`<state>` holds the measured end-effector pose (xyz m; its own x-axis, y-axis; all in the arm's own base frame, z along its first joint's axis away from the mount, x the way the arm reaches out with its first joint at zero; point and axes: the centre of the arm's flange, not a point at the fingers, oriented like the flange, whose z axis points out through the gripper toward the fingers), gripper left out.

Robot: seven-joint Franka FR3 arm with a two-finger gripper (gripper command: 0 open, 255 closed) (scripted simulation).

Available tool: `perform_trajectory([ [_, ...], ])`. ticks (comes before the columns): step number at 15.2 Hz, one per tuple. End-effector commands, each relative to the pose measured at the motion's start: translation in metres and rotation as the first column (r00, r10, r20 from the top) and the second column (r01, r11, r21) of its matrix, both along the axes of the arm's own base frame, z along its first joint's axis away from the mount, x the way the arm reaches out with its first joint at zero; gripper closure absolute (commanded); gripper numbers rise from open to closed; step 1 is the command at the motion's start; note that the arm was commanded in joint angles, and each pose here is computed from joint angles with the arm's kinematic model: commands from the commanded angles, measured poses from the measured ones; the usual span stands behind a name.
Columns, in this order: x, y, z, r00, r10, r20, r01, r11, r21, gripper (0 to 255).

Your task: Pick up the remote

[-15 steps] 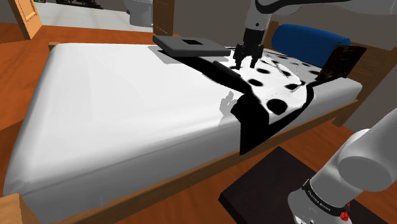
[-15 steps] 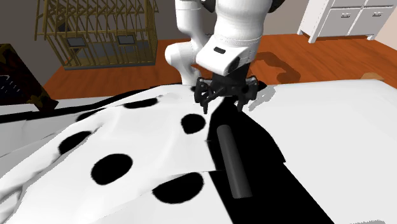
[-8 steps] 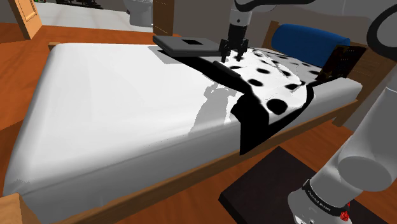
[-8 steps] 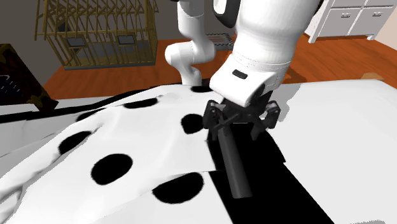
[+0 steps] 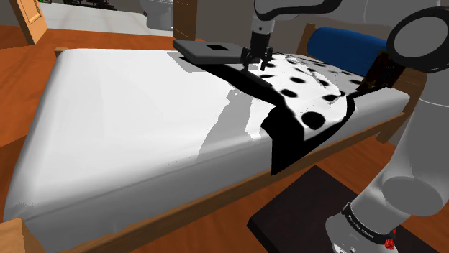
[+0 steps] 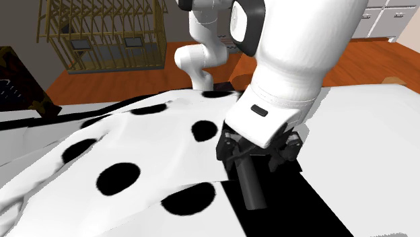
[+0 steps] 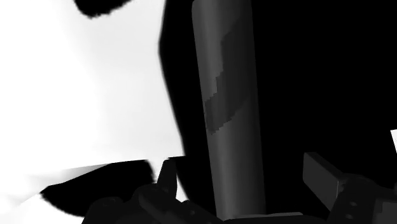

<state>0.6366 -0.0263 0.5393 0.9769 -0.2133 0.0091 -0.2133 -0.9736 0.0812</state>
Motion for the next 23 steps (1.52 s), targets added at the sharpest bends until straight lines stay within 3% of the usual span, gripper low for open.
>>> perform_trajectory([
  [1,0.0,0.0,-0.01,1.0,0.0,0.001,0.0,1.0,0.0,0],
  [4,0.0,0.0,-0.018,1.0,0.0,0.001,0.0,1.0,0.0,0],
  [5,0.0,0.001,-0.019,1.0,0.0,0.001,0.0,1.0,0.0,255],
  [14,0.0,0.0,-0.018,1.0,0.0,0.001,0.0,1.0,0.0,255],
  [23,0.0,0.0,0.029,1.0,0.0,0.001,0.0,1.0,0.0,255],
])
